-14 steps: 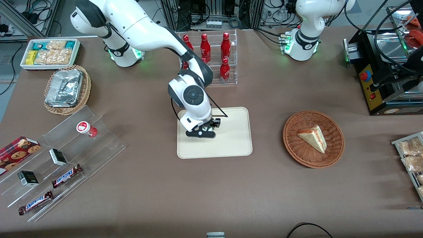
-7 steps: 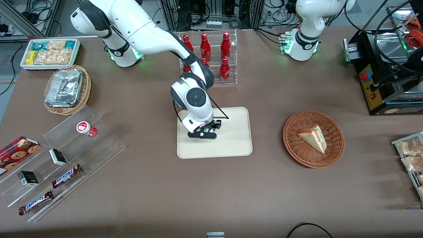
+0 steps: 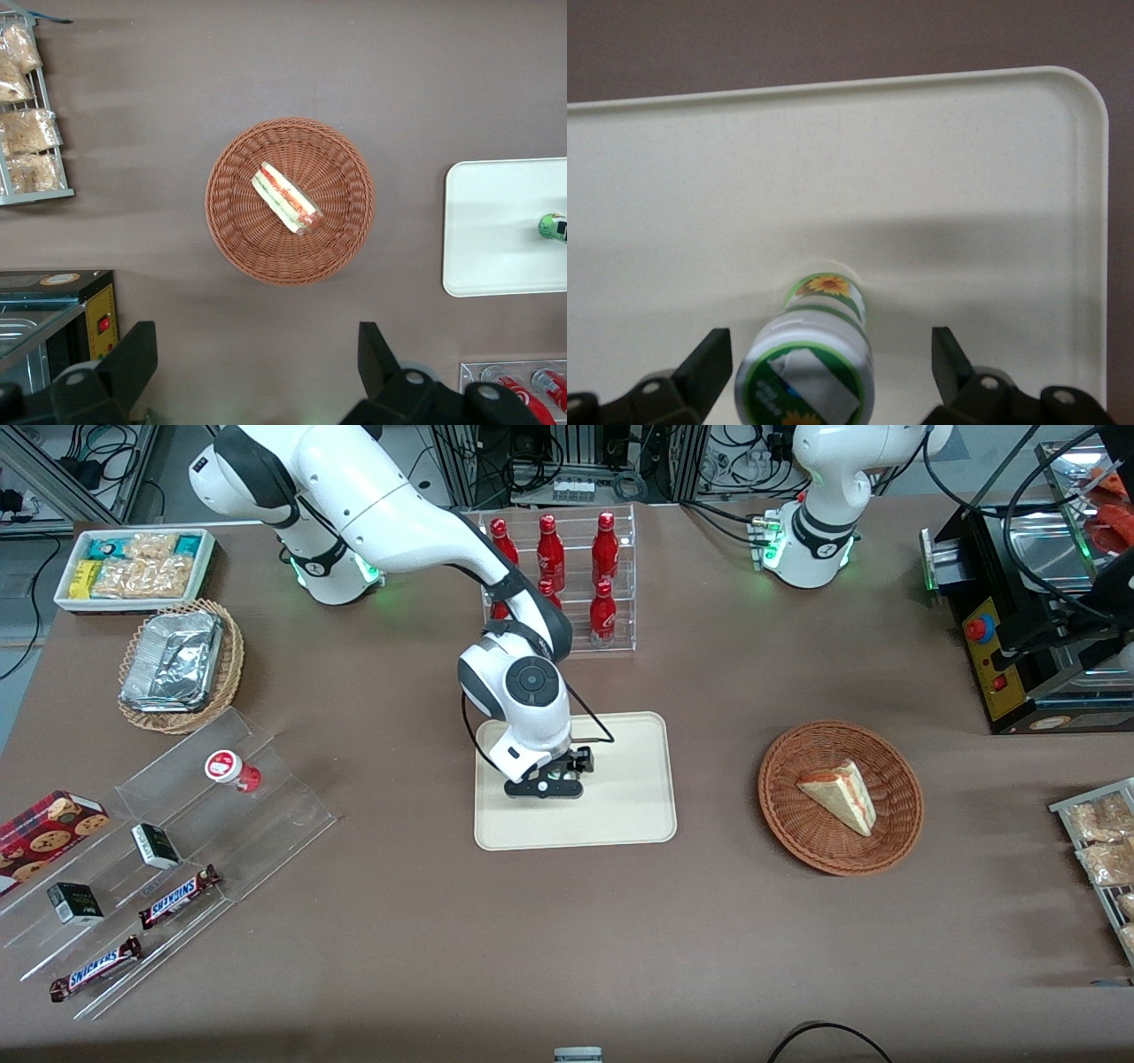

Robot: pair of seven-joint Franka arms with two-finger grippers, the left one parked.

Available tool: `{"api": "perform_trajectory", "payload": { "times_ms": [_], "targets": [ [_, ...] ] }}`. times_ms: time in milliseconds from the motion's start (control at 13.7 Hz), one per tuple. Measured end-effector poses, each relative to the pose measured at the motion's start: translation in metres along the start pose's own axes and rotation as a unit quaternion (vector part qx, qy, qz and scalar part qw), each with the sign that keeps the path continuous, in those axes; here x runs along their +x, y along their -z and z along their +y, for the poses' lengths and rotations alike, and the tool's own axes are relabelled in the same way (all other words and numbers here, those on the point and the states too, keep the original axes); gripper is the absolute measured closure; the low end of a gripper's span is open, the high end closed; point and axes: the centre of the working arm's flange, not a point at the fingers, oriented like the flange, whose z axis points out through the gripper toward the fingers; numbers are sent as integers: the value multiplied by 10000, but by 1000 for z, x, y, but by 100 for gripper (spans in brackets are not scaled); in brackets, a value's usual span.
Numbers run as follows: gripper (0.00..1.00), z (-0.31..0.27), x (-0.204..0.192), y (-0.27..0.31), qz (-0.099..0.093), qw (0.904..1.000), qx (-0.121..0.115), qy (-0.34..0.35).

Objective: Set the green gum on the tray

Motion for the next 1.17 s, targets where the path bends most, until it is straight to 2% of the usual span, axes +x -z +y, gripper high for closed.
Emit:
{"api": "perform_trajectory", "payload": {
  "times_ms": [365,511,803,1168],
  "targets": [
    [0,-6,7,23,117,9999,123,-3],
    [0,-3,9,44,59,9999,44,93],
    [0,47,38,106,-263,9965,-219,766],
    [0,132,82,154,-637,9903,-139,1229]
  ]
}}
